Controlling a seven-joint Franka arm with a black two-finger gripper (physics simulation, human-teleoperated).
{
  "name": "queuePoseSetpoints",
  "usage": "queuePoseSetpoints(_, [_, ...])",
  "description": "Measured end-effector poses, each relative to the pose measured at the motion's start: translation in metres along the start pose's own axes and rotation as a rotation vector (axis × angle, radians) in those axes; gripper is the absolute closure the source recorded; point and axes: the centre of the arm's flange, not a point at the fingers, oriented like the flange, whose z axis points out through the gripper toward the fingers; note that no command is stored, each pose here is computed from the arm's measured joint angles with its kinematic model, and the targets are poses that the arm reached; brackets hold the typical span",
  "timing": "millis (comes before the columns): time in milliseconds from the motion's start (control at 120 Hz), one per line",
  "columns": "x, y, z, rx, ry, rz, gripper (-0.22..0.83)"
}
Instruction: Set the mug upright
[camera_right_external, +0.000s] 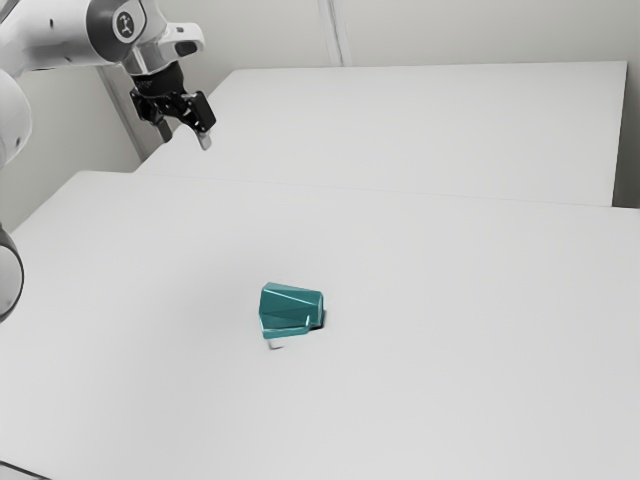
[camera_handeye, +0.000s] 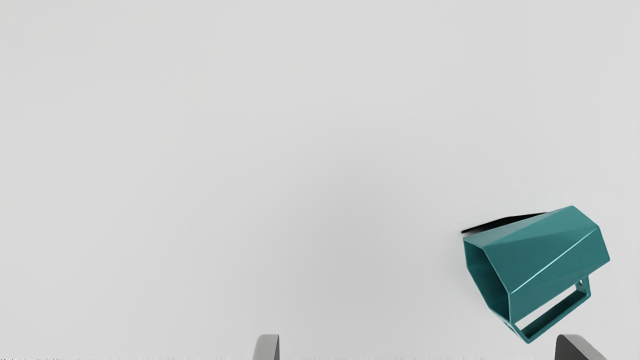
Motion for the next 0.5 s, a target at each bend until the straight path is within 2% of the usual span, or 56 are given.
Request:
queuePoseSetpoints(225, [-0.001,0.000,0.002,-0.003,-0.008,-0.014,0.00])
queuePoseSetpoints(350, [-0.005,0.000,0.024,-0.020,-0.043,-0.024,0.00])
queuePoseSetpoints(500, [-0.016,0.005,0.055,-0.195,-0.049,-0.073,0.00])
